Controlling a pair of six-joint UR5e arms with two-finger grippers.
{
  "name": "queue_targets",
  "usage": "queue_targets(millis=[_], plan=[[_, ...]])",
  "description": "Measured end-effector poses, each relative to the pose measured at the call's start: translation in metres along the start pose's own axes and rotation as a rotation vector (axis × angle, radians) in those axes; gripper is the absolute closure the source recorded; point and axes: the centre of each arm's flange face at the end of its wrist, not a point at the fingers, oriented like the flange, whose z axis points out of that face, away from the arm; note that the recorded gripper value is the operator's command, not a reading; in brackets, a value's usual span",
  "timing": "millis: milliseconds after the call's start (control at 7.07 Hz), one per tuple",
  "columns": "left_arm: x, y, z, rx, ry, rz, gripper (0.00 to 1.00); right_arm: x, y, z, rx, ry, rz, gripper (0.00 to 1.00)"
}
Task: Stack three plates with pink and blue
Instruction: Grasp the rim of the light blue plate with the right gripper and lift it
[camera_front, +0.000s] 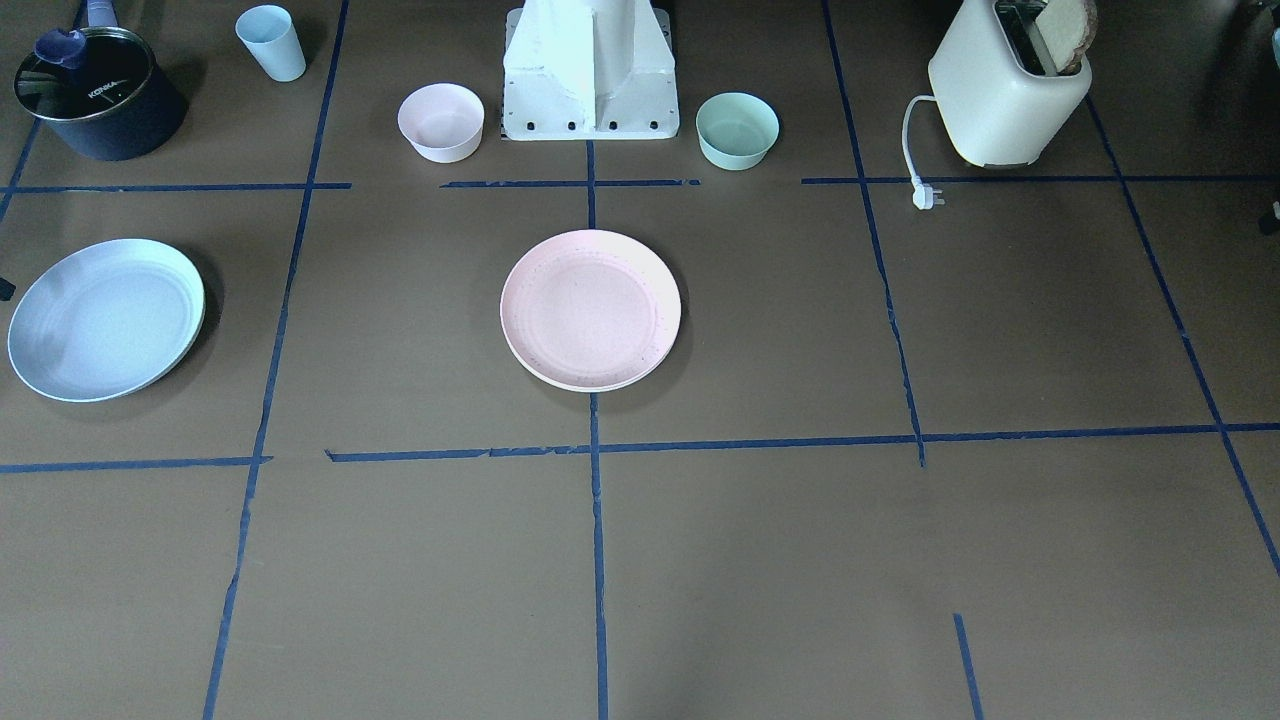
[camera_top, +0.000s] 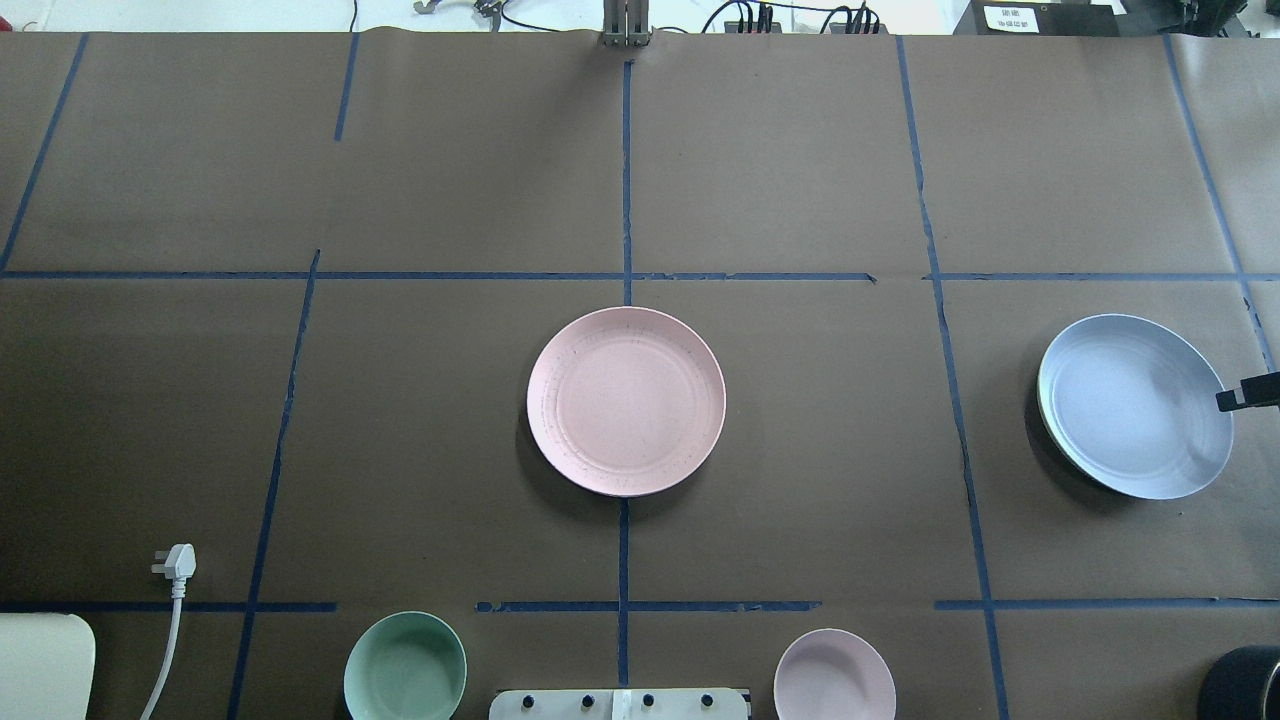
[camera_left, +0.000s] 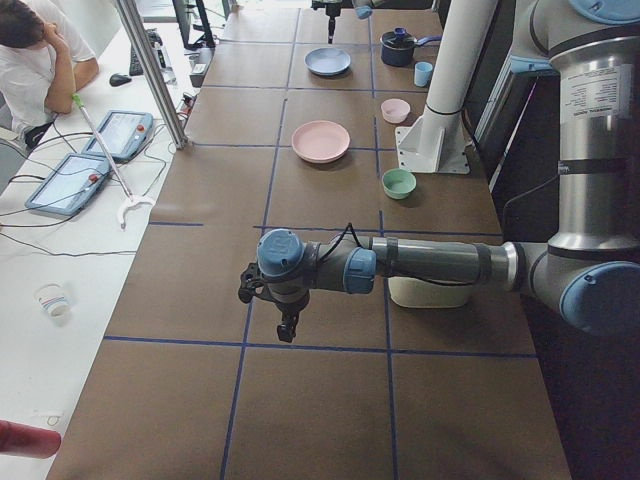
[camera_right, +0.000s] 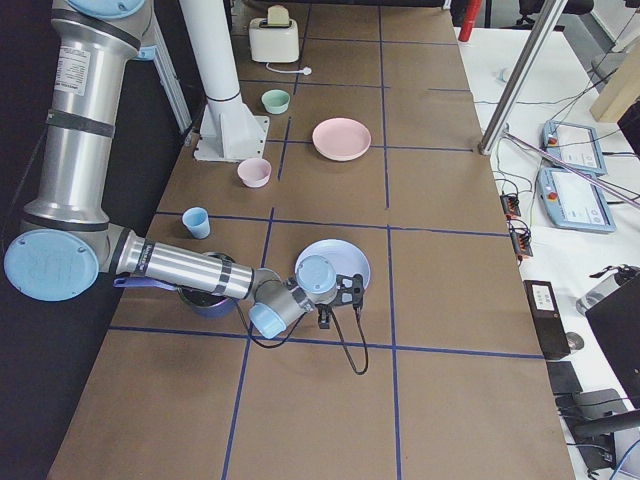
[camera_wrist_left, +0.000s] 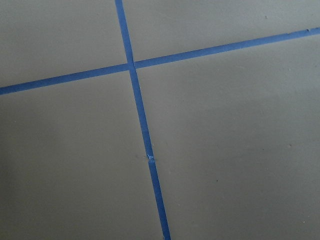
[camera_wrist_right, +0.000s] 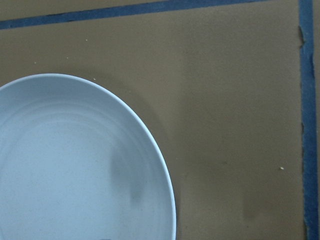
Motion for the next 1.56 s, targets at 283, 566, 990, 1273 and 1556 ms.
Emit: queue_targets(millis=[283,566,990,1273,1556], plan=[[0.000,0.000,-0.001,0.002,0.000,0.000,0.00,-0.006,-0.015,0.014,-0.008,0.001,-0.011,0.59],[0.000,0.000,-0.002,0.005,-0.001,0.000,0.00,-0.011,-0.027,0.020,-0.007,-0.007,0.017,0.96],[-0.001,0.000,-0.004,0.009,-0.001,-0.003,0.00,-0.015,-0.026,0.018,0.000,-0.023,0.032,1.00],[-0.001,0.000,-0.005,0.009,-0.001,-0.004,0.00,-0.016,-0.026,0.017,0.001,-0.026,0.030,1.00],[-0.001,0.000,-0.005,0.009,0.000,-0.006,0.00,-0.028,-0.027,0.011,-0.005,-0.055,0.017,1.00]])
